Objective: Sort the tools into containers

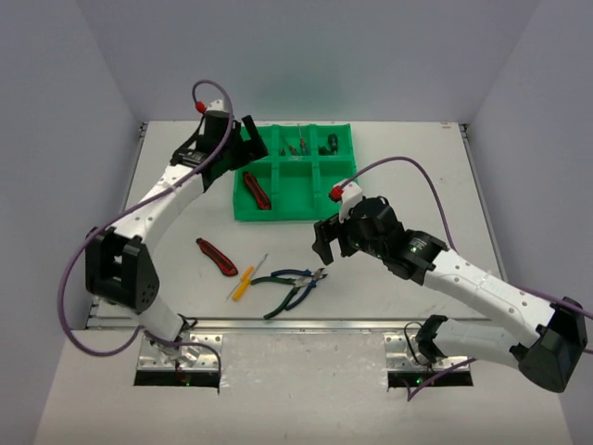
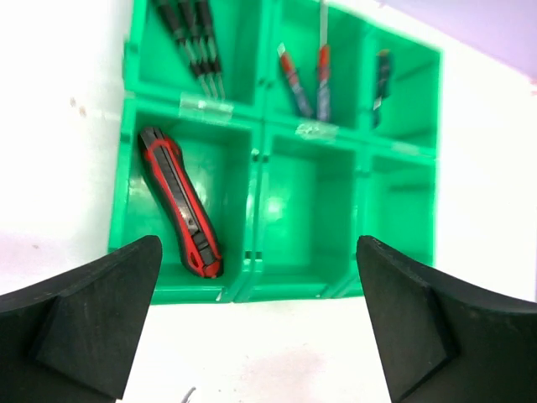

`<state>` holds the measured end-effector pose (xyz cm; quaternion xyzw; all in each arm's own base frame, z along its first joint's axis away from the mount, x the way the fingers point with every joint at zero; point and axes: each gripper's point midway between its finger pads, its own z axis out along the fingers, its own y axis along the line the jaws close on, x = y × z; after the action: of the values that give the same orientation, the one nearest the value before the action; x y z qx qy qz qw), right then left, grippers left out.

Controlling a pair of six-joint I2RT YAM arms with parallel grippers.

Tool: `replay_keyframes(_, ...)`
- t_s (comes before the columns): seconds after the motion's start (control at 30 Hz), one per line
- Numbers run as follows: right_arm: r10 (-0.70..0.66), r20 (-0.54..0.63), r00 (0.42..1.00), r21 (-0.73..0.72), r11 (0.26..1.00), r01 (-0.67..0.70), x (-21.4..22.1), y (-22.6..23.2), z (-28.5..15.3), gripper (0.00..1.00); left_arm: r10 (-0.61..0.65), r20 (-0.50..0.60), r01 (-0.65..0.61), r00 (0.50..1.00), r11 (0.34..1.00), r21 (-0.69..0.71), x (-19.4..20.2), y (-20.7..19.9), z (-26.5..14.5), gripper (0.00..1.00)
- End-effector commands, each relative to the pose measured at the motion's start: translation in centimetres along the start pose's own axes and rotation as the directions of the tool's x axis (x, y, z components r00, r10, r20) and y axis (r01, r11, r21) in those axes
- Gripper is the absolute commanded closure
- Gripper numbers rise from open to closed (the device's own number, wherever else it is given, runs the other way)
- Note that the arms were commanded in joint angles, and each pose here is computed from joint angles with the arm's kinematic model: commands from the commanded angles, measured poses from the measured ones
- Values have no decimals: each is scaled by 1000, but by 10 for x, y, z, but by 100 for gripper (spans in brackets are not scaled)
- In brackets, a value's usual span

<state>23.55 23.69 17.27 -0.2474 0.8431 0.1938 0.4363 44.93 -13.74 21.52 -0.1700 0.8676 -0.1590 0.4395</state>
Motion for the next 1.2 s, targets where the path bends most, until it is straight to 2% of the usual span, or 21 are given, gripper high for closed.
replay_keyframes(0.0, 9, 46, 999, -128, 992, -3, -28, 27, 12, 1, 8, 213, -11, 977, 1000, 14, -56, -4, -89, 0)
replay_keyframes(0.03, 11, 36, 999, -167, 986, -5, -28, 35, 17, 1, 16, 239, -11, 971, 1000, -23, -55, 9, -102, 0)
replay_keyframes(0.07, 36, 32, 999, -197, 980, -29, -34, 43, 20, 1, 12, 303, -8, 953, 1000, -15, -65, 13, -135, 0)
replay_keyframes(0.17, 36, -52, 998, -258, 965, -48, -23, 71, 46, 1, 29, 355, 2, 934, 996, -88, -53, 47, -169, 0)
replay_keyframes(0.23, 6, -85, 996, -267, 963, -28, -18, 88, 61, 1, 37, 397, -1, 917, 996, -90, -47, 60, -192, 0)
replay_keyframes(0.3, -30, -106, 994, -293, 956, -2, -26, 119, 84, 1, 51, 483, -22, 874, 998, -66, -42, 76, -237, 0)
replay_keyframes(0.4, -129, -200, 971, -293, 954, 67, 3, 153, 128, 1, 47, 528, -9, 848, 997, -73, -29, 97, -266, 0)
replay_keyframes(0.47, -181, -198, 963, -270, 955, 124, -4, 170, 154, 2, 35, 574, -3, 818, 998, -56, -25, 105, -284, 0)
replay_keyframes(0.57, -266, -250, 931, -241, 948, 206, 13, 186, 196, 4, 26, 589, 22, 808, 997, -75, -9, 123, -281, 0)
replay_keyframes(0.7, -353, -316, 881, -207, 931, 299, 43, 191, 236, 8, 30, 538, 14, 842, 997, -77, 13, 129, -261, 0)
replay_keyframes(0.83, -350, -331, 876, -204, 933, 296, 55, 194, 251, 12, 32, 534, 7, 845, 998, -70, 12, 126, -262, 0)
replay_keyframes(0.9, -349, -338, 874, -188, 935, 300, 62, 191, 258, 17, 37, 524, -8, 851, 998, -58, 15, 124, -259, 0)
replay_keyframes(0.93, -351, -341, 872, -195, 934, 299, 66, 192, 260, 25, 37, 525, -8, 850, 998, -56, 15, 124, -260, 0)
replay_keyframes(0.97, -351, -340, 873, -196, 934, 299, 66, 192, 261, 26, 35, 527, -8, 849, 999, -54, 14, 124, -260, 0)
replay_keyframes(1.07, -344, -357, 869, -206, 936, 286, 76, 194, 264, 53, 32, 533, -14, 846, 999, -38, 15, 121, -262, 0)
replay_keyframes(1.17, -331, -366, 870, -208, 940, 271, 80, 195, 265, 70, 30, 536, -11, 844, 999, -38, 15, 122, -262, 0)
